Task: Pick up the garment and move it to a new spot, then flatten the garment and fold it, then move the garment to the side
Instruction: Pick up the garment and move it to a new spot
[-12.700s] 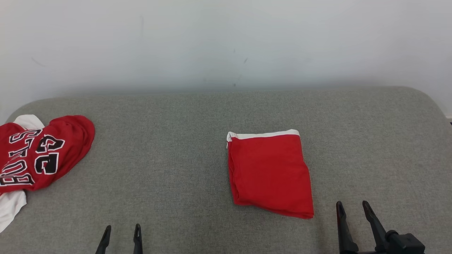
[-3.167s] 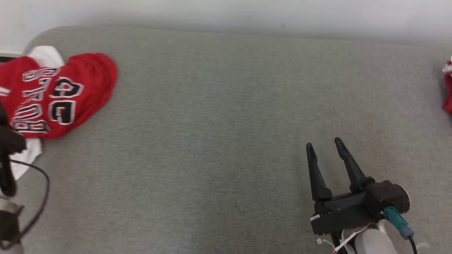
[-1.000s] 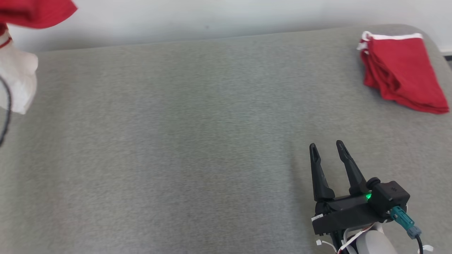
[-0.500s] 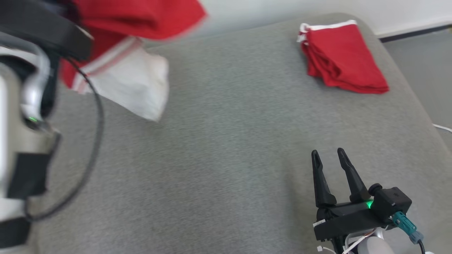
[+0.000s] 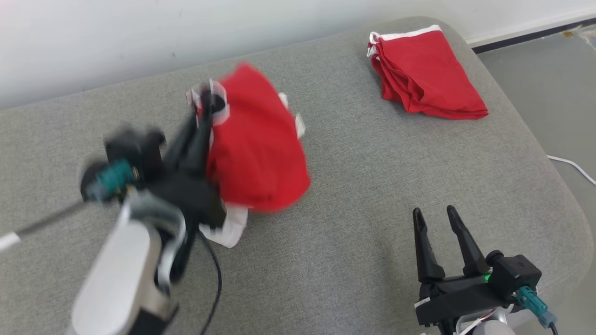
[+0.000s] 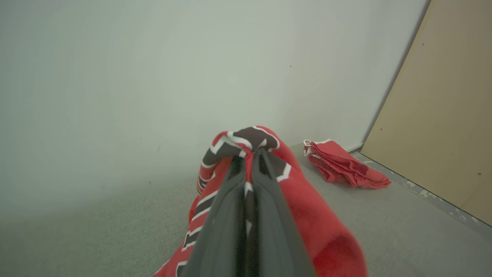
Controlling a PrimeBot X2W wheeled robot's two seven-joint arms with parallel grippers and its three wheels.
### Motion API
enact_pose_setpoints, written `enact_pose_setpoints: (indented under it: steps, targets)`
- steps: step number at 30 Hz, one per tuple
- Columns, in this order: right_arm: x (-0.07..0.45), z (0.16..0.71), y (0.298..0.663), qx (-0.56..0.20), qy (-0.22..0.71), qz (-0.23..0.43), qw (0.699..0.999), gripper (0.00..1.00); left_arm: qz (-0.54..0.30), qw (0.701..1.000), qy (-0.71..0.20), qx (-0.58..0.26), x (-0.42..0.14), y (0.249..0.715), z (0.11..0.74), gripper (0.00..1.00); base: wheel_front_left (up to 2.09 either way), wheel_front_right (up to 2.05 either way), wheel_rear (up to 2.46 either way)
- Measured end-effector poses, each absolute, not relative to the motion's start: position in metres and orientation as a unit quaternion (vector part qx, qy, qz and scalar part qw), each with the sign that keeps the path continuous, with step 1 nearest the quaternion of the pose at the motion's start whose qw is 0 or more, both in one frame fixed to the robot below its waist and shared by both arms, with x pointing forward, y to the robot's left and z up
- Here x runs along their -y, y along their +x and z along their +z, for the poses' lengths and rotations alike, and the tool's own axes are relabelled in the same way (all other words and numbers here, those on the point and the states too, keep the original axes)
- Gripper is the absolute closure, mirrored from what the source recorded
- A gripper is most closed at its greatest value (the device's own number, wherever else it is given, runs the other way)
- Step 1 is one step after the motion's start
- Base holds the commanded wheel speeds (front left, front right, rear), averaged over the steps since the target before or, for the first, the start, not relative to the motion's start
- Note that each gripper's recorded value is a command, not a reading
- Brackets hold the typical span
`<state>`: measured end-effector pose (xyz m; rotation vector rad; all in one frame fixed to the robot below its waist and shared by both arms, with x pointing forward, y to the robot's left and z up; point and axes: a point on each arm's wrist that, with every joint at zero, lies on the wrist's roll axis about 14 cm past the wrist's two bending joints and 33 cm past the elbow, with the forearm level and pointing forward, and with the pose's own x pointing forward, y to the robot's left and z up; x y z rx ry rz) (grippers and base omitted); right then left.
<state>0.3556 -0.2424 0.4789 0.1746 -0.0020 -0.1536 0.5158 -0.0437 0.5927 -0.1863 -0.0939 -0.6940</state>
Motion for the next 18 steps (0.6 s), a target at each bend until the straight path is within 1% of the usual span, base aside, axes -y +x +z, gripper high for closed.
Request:
enact_pose_setpoints:
  steps: [6,8,10,11,12,18]
  targets:
    - [0.235,0.474,0.356,-0.007,0.087,-0.067,0.994,0.0,-0.3,0.945,-0.109,-0.068,0.022,0.492,0.496,1.0,0.0,0.0,0.0]
    - [0.232,0.473,0.357,-0.008,0.085,-0.061,0.994,0.0,-0.295,0.945,-0.107,-0.096,0.018,0.482,0.473,1.0,0.0,0.0,0.0]
    - [0.23,0.473,0.358,-0.008,0.085,-0.058,0.995,0.0,-0.29,0.945,-0.108,-0.107,0.016,0.476,0.463,1.0,0.0,0.0,0.0]
    - [0.228,0.475,0.361,-0.006,0.084,-0.053,0.995,0.0,-0.289,0.945,-0.117,-0.098,0.016,0.474,0.464,0.18,0.0,0.0,0.0]
    - [0.226,0.475,0.362,-0.005,0.083,-0.05,0.995,0.0,-0.29,0.945,-0.12,-0.09,0.016,0.473,0.468,0.0,0.0,0.0,0.0]
    - [0.212,0.476,0.361,-0.004,0.084,-0.029,0.996,0.0,-0.276,0.952,-0.127,-0.026,0.005,0.475,0.5,0.0,0.0,0.0,0.0]
